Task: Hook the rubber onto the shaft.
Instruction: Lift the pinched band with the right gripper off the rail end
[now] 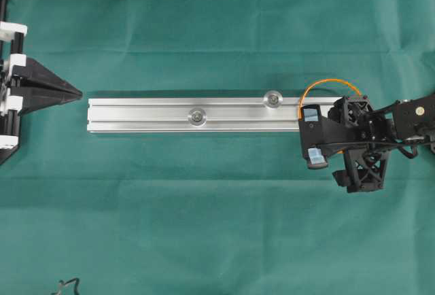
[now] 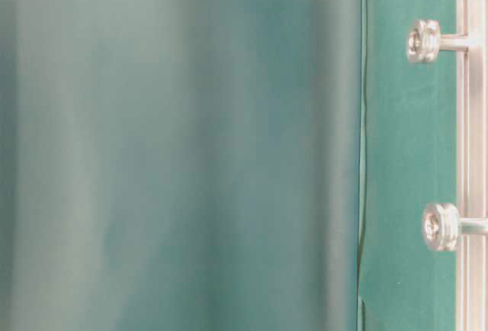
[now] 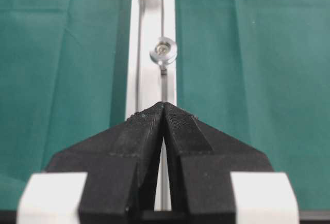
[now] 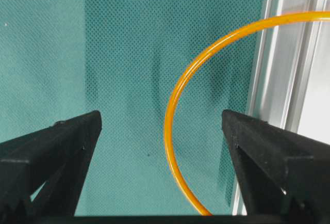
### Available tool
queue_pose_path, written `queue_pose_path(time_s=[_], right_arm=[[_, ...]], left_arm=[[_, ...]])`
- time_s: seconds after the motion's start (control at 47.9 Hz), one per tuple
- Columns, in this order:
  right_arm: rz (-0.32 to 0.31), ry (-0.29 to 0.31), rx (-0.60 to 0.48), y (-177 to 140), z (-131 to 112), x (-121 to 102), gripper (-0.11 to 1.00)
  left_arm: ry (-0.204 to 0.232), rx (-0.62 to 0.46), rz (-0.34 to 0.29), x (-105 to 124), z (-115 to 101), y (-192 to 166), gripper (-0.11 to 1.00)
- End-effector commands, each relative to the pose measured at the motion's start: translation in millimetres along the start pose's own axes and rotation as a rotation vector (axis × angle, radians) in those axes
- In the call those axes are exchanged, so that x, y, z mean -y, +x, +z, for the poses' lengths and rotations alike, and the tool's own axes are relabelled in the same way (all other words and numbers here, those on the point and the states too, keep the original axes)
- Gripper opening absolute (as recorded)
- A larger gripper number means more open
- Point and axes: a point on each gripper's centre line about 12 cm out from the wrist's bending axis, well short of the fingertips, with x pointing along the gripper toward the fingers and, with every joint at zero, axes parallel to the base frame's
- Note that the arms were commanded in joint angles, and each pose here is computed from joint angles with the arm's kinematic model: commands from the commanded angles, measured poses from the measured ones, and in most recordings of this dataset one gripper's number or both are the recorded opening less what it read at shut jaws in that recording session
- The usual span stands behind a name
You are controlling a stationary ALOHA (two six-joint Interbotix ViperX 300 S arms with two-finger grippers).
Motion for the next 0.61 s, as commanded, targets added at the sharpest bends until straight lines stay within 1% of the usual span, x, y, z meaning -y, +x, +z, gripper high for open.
queue_pose_path(time_s=[0.0,0.459,0.522,0.584], right_arm=[[0.008,-0.002,0.023,-3.1,4.2,-2.3,0.98],[0.008,-0.002,0.023,-3.1,4.2,-2.3,0.96],[0.007,-0.004,0.023,-3.1,4.2,-2.2,0.92],[0.007,-0.004,0.022,-3.1,4.1,-2.1,0.8]], left_arm=[[0.002,0.029,-0.001,0.0,12.4,-2.2,0.0],[0.002,0.029,-0.001,0.0,12.4,-2.2,0.0],[0.002,0.029,-0.001,0.0,12.4,-2.2,0.0],[0.002,0.031,-0.001,0.0,12.5,-2.6,0.0]])
